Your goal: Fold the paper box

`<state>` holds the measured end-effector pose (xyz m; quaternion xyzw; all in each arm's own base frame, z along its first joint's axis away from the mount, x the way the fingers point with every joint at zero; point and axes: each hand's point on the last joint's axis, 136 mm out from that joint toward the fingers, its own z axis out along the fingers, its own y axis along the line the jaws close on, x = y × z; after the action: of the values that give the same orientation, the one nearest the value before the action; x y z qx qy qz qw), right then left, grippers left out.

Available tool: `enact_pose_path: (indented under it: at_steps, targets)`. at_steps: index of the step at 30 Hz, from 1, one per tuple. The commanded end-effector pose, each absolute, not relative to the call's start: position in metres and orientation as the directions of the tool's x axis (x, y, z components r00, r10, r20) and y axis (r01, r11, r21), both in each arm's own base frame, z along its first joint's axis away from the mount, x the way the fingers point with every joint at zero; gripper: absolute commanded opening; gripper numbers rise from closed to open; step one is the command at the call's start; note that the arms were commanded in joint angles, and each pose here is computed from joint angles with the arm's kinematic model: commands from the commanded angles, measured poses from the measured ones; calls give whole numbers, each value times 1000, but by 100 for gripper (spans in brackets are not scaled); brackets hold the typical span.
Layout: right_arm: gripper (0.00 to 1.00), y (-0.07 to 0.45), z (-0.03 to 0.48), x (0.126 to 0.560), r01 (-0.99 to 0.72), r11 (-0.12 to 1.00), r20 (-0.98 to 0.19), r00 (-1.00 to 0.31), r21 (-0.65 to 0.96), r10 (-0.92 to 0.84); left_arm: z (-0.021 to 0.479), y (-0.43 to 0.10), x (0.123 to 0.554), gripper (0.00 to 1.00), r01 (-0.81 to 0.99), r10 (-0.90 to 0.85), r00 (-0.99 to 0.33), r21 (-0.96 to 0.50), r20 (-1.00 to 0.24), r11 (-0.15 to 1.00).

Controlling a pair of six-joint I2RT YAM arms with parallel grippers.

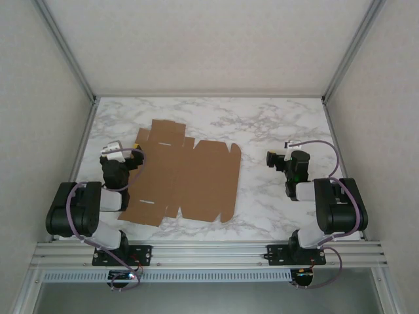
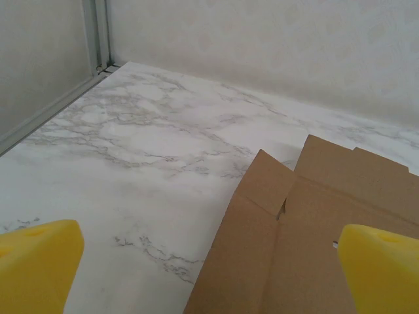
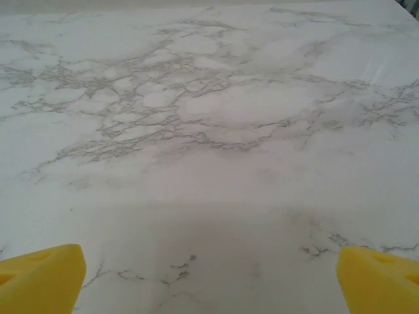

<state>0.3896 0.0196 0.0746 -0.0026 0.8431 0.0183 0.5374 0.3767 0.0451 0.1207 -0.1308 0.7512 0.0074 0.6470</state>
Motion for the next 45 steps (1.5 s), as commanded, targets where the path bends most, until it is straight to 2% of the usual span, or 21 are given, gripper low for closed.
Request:
enact_pose_path:
  at_steps: [1, 15, 19, 21, 23, 26, 28, 29, 31, 34, 36, 38, 40, 42, 45]
  targets:
    - [99, 22, 82, 394, -39, 999, -915, -404, 24, 6, 133, 44, 381, 99, -191, -168, -101, -146, -981, 971]
    - [99, 22, 82, 394, -41, 999, -915, -404, 28, 9, 133, 43, 381, 99, -190, -169, -97, -148, -981, 971]
    - [99, 34, 89, 390, -110, 994, -907, -421, 19, -29, 161, 42, 381, 99, -224, -145, -85, -123, -986, 967]
    - [99, 42, 124, 395, -124, 992, -911, -406, -17, -66, 192, 30, 375, 99, -237, -94, -24, -86, -995, 968]
    - [99, 62, 170, 389, -139, 988, -946, -305, -74, -114, 235, 8, 366, 99, -185, -66, 73, -79, -995, 980]
    - [99, 113, 241, 371, -252, 967, -976, -197, -43, -95, 291, -51, 356, 99, 33, -93, 147, -89, -985, 995]
    - [99, 139, 281, 356, -288, 958, -976, -208, -7, -70, 316, -90, 346, 99, 180, -142, 121, -119, -982, 976]
    - [99, 145, 306, 347, -274, 962, -977, -207, 9, -50, 322, -106, 342, 99, 215, -154, 68, -136, -986, 967]
    - [99, 153, 339, 332, -279, 959, -970, -242, 47, -23, 335, -116, 333, 99, 167, -172, -17, -173, -985, 971]
    - [99, 162, 360, 314, -338, 934, -922, -386, 116, -25, 335, -107, 323, 99, 58, -242, -178, -255, -954, 965]
    - [99, 178, 368, 314, -413, 891, -905, -426, 189, -5, 320, -85, 320, 99, -100, -286, -251, -270, -925, 958]
    - [99, 189, 361, 328, -431, 865, -884, -467, 257, 30, 297, -65, 316, 100, -258, -414, -263, -350, -871, 901]
    - [97, 198, 333, 350, -371, 880, -830, -555, 297, 47, 272, -83, 312, 99, -194, -483, -330, -442, -811, 876]
    - [98, 220, 294, 364, -385, 865, -757, -653, 321, -9, 251, -100, 303, 99, -130, -566, -370, -562, -737, 817]
    - [97, 240, 237, 385, -338, 898, -682, -729, 280, -62, 217, -106, 294, 99, -151, -604, -431, -606, -671, 781]
